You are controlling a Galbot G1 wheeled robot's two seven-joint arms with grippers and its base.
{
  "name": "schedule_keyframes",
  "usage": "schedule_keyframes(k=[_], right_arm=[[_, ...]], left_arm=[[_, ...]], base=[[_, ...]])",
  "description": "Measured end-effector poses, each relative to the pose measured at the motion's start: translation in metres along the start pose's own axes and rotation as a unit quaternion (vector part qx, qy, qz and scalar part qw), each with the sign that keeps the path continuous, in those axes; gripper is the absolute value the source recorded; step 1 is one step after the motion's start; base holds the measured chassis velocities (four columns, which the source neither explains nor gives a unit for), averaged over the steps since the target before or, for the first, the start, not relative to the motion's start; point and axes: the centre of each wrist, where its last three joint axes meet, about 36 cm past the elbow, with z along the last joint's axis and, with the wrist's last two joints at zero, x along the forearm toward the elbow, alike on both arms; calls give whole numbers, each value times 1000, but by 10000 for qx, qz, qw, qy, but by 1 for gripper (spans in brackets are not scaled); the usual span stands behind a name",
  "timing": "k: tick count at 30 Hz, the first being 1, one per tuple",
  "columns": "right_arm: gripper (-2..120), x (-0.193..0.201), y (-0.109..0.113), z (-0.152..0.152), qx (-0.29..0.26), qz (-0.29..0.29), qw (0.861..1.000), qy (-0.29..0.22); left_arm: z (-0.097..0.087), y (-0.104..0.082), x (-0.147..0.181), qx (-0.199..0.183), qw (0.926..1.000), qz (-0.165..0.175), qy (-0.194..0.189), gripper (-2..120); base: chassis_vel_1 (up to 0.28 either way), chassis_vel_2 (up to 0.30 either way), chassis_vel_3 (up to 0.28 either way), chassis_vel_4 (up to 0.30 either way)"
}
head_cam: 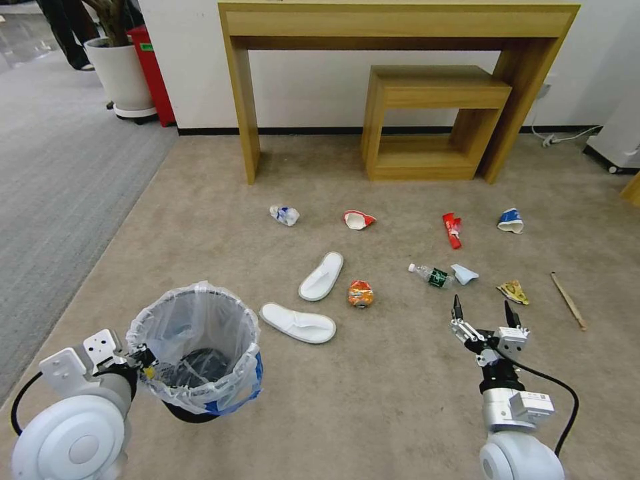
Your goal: Pick up the trash bin and place the garbage on the floor into it.
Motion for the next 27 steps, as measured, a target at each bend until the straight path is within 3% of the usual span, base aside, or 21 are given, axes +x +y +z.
schedule_keyframes(k=[27], right_arm=[[100,1,1,2,-51,-55,10000,-49]], left_arm=[[0,0,0,3,10000,2,-5,1]], base=[[53,56,-56,-55]])
